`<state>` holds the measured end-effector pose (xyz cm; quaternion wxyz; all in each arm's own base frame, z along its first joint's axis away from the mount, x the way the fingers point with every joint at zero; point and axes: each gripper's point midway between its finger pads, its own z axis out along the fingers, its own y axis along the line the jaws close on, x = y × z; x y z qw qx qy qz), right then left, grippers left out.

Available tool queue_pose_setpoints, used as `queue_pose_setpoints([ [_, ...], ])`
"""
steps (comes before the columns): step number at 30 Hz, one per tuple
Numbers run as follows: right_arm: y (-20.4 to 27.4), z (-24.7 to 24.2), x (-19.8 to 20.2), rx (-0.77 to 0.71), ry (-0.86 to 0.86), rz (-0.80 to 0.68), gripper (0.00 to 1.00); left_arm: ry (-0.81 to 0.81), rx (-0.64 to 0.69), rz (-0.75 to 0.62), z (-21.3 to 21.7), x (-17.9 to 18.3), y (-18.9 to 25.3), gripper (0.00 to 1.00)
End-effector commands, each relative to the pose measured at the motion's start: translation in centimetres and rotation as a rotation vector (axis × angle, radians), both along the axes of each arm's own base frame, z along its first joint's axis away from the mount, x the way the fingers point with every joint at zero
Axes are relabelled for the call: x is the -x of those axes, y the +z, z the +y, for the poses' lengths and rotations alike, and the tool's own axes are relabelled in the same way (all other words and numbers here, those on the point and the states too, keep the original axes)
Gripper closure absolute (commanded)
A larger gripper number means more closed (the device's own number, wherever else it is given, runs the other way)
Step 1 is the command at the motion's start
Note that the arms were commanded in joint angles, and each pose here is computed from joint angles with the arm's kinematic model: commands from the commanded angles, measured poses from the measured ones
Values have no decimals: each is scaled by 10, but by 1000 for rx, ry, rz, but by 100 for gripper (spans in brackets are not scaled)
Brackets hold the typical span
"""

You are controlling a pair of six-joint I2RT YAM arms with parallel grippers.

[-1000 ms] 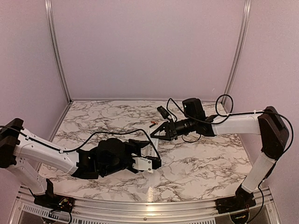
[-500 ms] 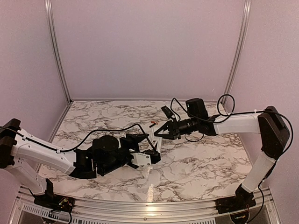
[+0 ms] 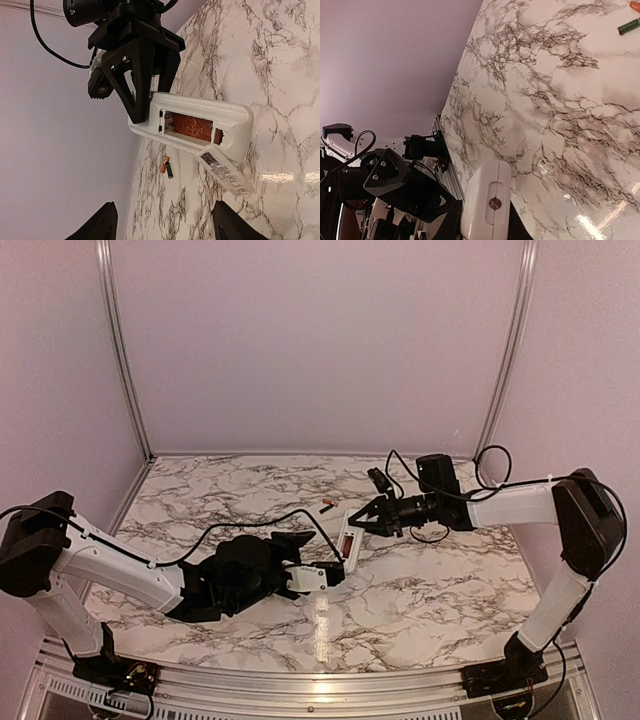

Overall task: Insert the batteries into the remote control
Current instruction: Remove the battery cover from the remote control, then move the battery to the center of the board.

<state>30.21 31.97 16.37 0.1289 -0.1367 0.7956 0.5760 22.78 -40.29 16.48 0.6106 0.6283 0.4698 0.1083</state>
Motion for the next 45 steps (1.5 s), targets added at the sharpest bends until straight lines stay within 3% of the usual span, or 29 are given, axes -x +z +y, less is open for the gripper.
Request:
queue_pose_setpoints([
  [1,-1,-11,-11,-4,-50,-17,100,24,20,44,2,-11,-18,32],
  [8,-26,-29,-21,29,-100,-2,100,58,7,109,9,-20,-54,32],
  [12,-23,-48,-29,36,-138,-35,100,112,163,167,15,-30,-32,26],
  [16,-7,-57,-32,36,-155,-112,100,194,340,257,23,-49,0,15],
  [20,8,-60,-29,23,-173,-175,100,208,521,452,19,-68,36,6],
  [24,18,-62,-24,-3,-181,-217,100,145,627,663,7,-74,50,2],
  [29,24,-69,-25,30,-214,-271,100,233,683,880,0,-124,39,14],
  [32,25,-74,-26,28,-225,-271,100,236,614,973,-11,-144,18,21],
  [39,23,-89,-26,22,-249,-259,100,380,455,999,-25,-201,-39,41],
  [45,21,-91,-24,20,-246,-260,100,432,366,1011,-37,-222,-82,47],
])
